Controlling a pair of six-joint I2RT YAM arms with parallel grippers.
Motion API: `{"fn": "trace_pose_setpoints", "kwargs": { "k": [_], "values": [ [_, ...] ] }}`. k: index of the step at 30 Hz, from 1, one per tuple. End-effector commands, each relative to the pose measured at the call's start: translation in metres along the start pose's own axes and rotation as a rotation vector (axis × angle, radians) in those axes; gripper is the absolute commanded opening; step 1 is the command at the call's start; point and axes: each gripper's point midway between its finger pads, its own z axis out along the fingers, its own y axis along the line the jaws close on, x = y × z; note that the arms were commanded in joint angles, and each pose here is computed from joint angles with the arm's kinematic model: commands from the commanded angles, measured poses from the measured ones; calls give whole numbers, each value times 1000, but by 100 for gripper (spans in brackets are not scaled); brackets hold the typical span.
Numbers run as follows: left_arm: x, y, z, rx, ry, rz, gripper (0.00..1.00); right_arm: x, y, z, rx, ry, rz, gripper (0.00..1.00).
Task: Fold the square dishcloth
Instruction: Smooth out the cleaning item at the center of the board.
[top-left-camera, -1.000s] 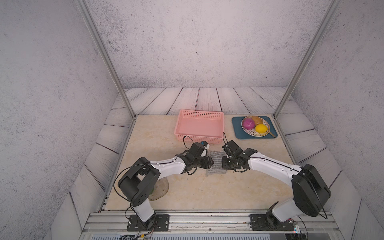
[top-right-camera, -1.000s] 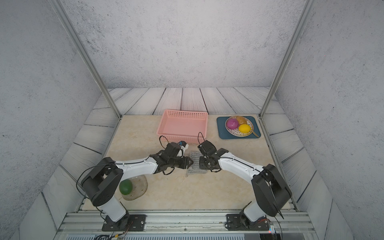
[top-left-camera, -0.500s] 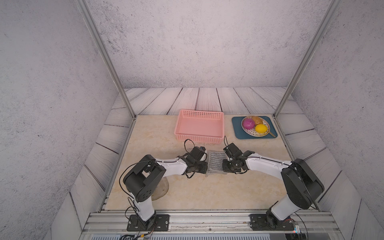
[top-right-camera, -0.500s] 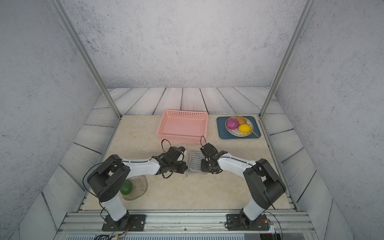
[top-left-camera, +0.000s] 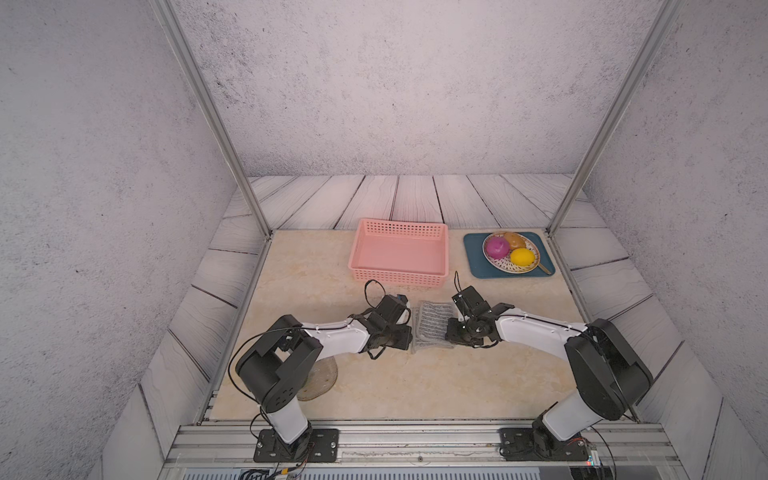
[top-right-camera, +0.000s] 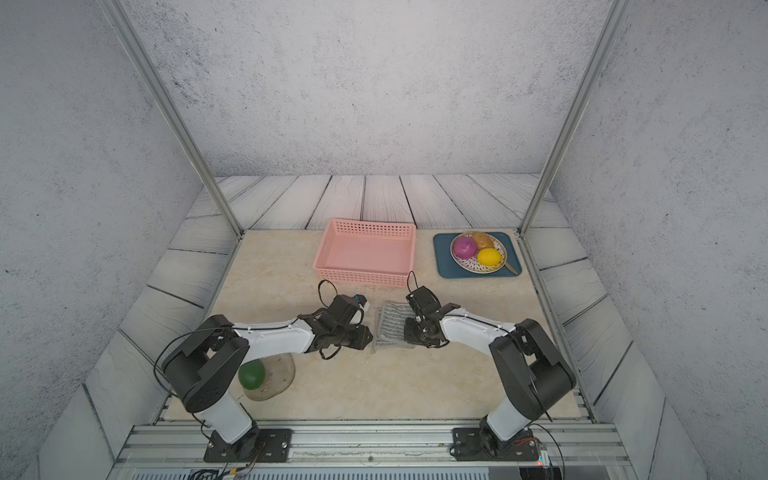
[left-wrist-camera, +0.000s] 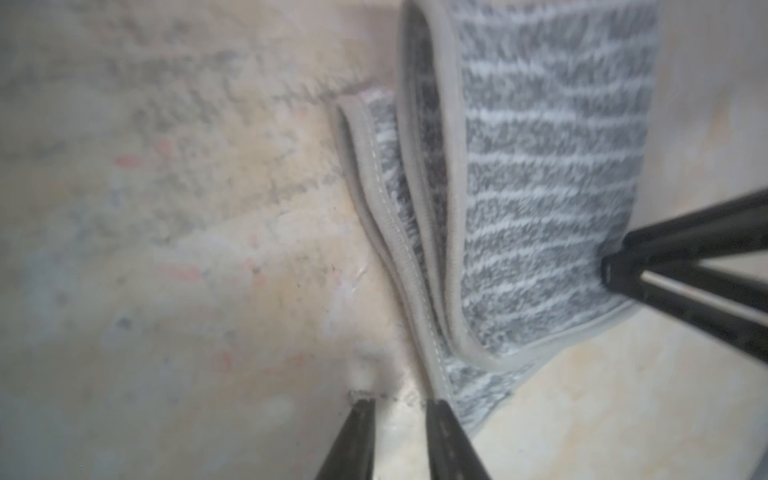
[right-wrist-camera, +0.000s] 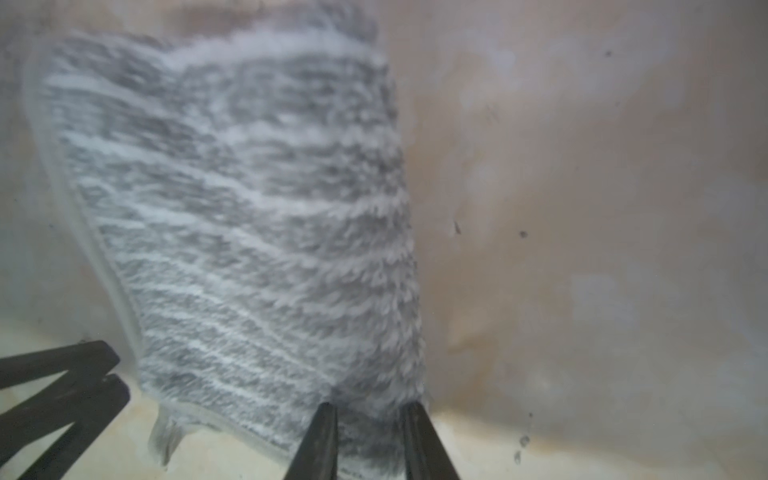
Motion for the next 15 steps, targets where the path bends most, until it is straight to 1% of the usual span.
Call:
{"fn": "trace_pose_setpoints", "kwargs": {
  "k": [1, 5, 8, 11, 15],
  "values": [
    [-35, -16, -23, 14, -88, 33, 41, -13, -3, -23, 48, -55, -27, 30],
    [-61, -21, -27, 7, -95, 53, 56, -22, -10, -36, 99, -102, -23, 34],
    [-74, -22, -19, 51, -63, 60, 63, -27, -13, -41, 113, -130, -8, 37],
    [-83, -18, -5, 94, -26, 52, 67, -30, -13, -44, 107, -149, 4, 40],
    [-95, -10, 9, 156, -17, 35, 67, -33, -11, -49, 97, -169, 5, 43]
  ]
}}
